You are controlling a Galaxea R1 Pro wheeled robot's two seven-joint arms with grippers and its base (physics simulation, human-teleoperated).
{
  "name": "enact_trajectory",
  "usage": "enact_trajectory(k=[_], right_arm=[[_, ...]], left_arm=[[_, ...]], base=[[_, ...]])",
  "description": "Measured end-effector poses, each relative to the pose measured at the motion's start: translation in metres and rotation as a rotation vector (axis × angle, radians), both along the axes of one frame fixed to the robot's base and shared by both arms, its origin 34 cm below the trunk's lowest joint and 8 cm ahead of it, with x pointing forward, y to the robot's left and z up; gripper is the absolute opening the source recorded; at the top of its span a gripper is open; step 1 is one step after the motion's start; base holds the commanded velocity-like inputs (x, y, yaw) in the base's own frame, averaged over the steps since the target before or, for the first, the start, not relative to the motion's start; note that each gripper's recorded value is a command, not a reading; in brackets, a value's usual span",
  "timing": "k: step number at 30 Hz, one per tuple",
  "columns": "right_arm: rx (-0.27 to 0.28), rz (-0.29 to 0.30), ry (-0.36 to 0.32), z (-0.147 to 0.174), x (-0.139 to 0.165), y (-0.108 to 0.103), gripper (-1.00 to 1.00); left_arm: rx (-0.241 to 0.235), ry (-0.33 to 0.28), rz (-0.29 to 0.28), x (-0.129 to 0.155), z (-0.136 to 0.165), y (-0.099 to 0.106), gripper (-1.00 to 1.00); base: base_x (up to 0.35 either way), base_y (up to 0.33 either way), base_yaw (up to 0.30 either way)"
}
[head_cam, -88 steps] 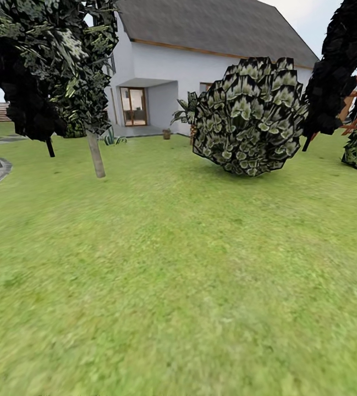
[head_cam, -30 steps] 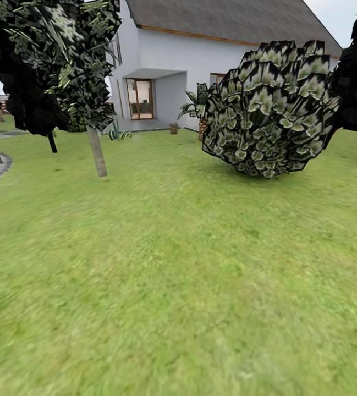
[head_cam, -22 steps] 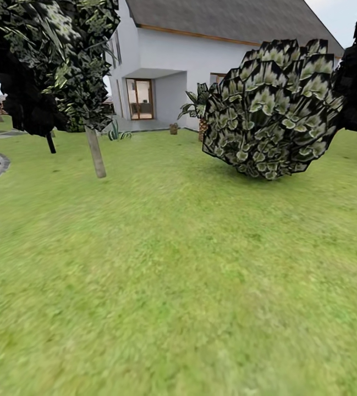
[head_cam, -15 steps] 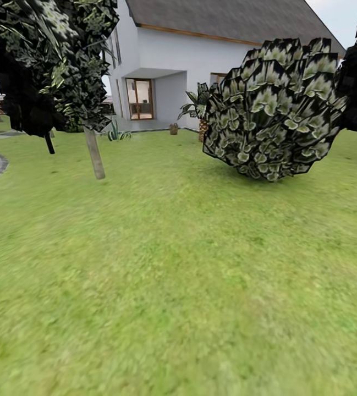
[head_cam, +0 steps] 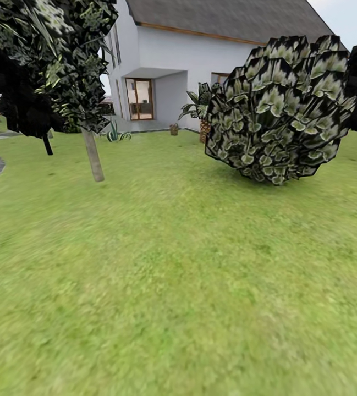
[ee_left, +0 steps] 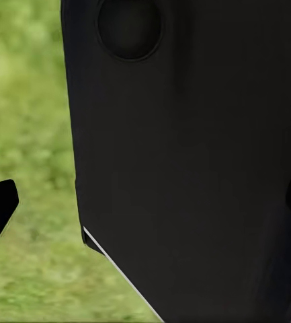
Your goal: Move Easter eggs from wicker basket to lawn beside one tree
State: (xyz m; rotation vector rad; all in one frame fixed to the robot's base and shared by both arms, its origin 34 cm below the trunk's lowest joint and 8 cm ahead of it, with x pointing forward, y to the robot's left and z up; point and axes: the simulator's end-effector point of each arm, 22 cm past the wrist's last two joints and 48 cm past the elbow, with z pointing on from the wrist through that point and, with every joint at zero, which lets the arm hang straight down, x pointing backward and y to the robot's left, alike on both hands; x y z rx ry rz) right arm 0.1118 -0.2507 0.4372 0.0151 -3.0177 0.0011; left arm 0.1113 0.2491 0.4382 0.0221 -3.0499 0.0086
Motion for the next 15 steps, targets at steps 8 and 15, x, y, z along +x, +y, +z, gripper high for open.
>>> enact_trajectory(k=[8,15], right_arm=[[-0.001,0.001,0.0,0.0,0.0001,-0.0004,1.0],[-0.002,0.001,-0.001,0.0,0.0003,-0.0011,1.0]], left_arm=[[0.0,0.0,0.0,0.0,0.0,-0.0001,1.0],[-0.001,0.0,0.0,0.0,0.0,-0.0006,1.0]], base=[[0.323,0.075,0.0],[0.323,0.074,0.0]])
